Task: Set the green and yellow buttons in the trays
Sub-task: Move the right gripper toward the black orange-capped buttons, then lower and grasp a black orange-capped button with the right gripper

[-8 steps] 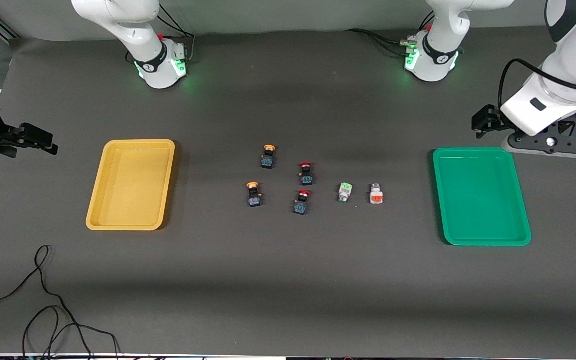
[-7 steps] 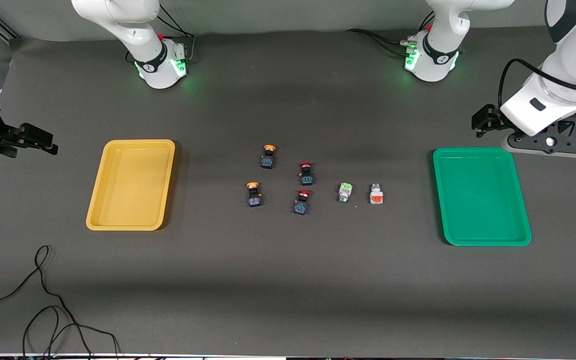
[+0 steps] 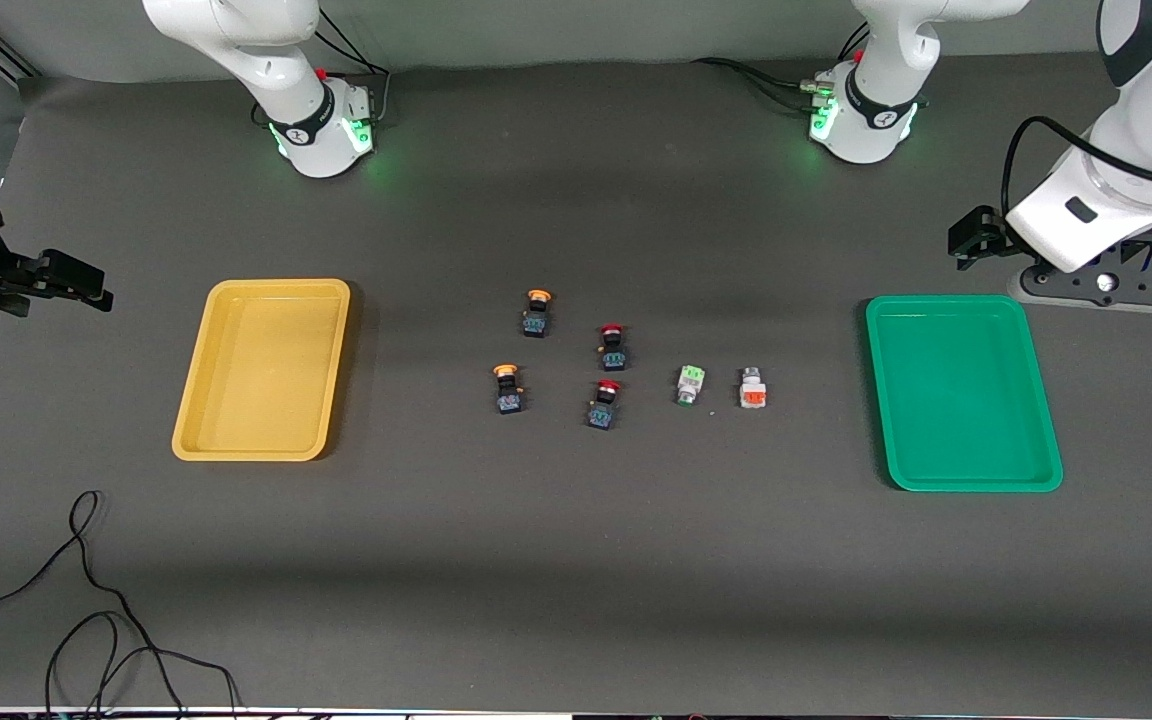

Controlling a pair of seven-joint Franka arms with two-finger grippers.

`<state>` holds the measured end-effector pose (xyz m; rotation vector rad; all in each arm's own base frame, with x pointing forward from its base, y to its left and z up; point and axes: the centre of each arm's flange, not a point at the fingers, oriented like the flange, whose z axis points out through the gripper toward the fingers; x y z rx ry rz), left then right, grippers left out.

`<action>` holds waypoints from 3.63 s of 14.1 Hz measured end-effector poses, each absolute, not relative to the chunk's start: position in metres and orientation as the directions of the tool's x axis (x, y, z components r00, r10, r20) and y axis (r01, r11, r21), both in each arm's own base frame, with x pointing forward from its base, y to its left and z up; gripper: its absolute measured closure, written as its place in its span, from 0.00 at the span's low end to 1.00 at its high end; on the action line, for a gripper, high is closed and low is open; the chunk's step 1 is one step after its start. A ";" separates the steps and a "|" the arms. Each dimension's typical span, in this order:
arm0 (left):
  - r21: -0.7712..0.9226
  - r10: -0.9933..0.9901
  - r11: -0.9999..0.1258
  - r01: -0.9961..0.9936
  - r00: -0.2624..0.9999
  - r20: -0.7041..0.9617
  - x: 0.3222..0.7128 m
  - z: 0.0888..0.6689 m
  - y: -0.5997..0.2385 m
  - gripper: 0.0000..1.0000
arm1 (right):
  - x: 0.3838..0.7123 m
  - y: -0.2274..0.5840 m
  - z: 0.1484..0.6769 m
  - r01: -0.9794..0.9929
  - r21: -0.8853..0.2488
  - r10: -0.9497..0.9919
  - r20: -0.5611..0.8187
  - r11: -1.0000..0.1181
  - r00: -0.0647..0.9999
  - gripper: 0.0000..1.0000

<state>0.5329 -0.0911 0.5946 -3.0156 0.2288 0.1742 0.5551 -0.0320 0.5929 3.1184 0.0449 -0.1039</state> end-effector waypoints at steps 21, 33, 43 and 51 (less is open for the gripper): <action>-0.103 -0.142 -0.982 -0.155 0.982 -0.124 0.533 0.594 -0.090 0.00 | 0.439 0.357 0.516 -0.290 -0.010 -0.289 -0.048 -0.957 0.956 0.00; -0.103 -0.142 -0.982 -0.155 0.982 -0.125 0.533 0.594 -0.090 0.00 | 0.375 0.399 0.304 -0.200 -0.046 -0.202 0.055 -0.979 0.978 0.00; -0.103 -0.141 -0.983 -0.154 0.982 -0.127 0.533 0.594 -0.090 0.00 | 0.389 0.411 0.185 -0.165 -0.041 -0.167 0.057 -0.986 0.984 0.04; -0.103 -0.141 -0.983 -0.154 0.982 -0.128 0.533 0.594 -0.090 0.00 | 0.400 0.421 0.188 -0.143 -0.037 -0.146 0.077 -0.989 0.986 0.60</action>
